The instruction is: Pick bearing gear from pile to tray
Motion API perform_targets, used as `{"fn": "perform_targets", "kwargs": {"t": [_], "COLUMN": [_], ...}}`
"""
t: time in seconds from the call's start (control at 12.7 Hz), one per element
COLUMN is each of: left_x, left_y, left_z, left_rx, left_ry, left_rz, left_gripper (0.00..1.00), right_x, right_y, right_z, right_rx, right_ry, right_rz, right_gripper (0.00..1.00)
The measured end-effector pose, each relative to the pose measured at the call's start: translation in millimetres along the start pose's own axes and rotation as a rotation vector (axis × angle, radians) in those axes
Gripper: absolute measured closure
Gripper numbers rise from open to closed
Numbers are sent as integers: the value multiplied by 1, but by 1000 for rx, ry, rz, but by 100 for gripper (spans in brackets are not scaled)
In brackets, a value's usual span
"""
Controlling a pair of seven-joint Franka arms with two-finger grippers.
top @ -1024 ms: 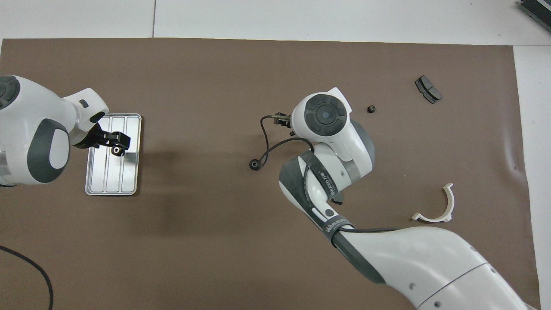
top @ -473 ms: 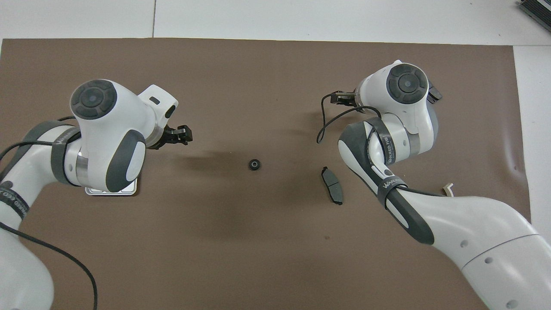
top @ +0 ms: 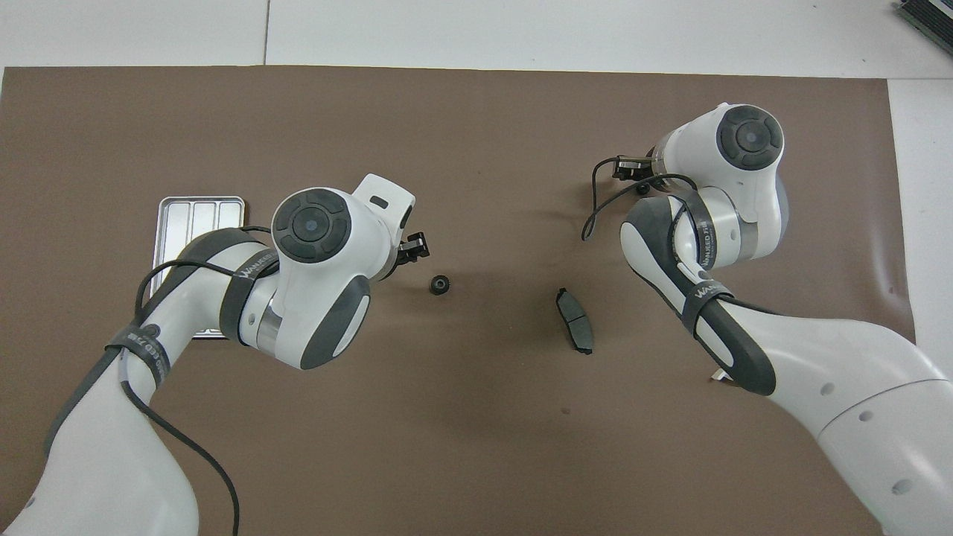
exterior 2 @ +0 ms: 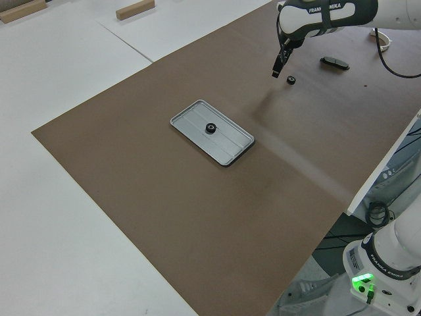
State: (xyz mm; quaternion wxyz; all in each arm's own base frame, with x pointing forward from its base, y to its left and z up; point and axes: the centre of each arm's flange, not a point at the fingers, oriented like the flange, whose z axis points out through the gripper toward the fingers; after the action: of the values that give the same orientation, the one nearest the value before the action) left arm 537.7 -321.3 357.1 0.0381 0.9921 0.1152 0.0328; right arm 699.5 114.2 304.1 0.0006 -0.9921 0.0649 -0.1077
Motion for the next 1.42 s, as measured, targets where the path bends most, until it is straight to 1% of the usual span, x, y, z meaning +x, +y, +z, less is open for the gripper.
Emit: {"fn": "perform_targets", "kwargs": {"t": [0.08,0.24,0.47,0.71,0.95,1.1,1.42], "left_x": [-6,-18,-32,-43,-41,-38,-37], "left_y": [11,28,44,56,61,59,57], "left_z": [5,13,19,34,40,45,54], "left_rx": [-3,-2,-7,-3,-11,-7,3], "left_ry": [-2,-9,-10,-20,-13,-13,-21], "left_rz": [-5,1,25,43,43,37,34], "left_gripper": [22,24,26,26,28,32,33], "right_x": [-1,-4,-3,-3,-1,-1,-2], "right_y": [-2,-3,0,1,1,1,5], "right_z": [1,6,6,6,4,4,6], "right_rx": [3,4,3,2,4,4,-1], "right_ry": [-3,-13,-13,-13,-8,-8,-12], "right_rz": [-1,0,4,6,6,6,10], "right_gripper": [39,38,41,43,44,44,47]}}
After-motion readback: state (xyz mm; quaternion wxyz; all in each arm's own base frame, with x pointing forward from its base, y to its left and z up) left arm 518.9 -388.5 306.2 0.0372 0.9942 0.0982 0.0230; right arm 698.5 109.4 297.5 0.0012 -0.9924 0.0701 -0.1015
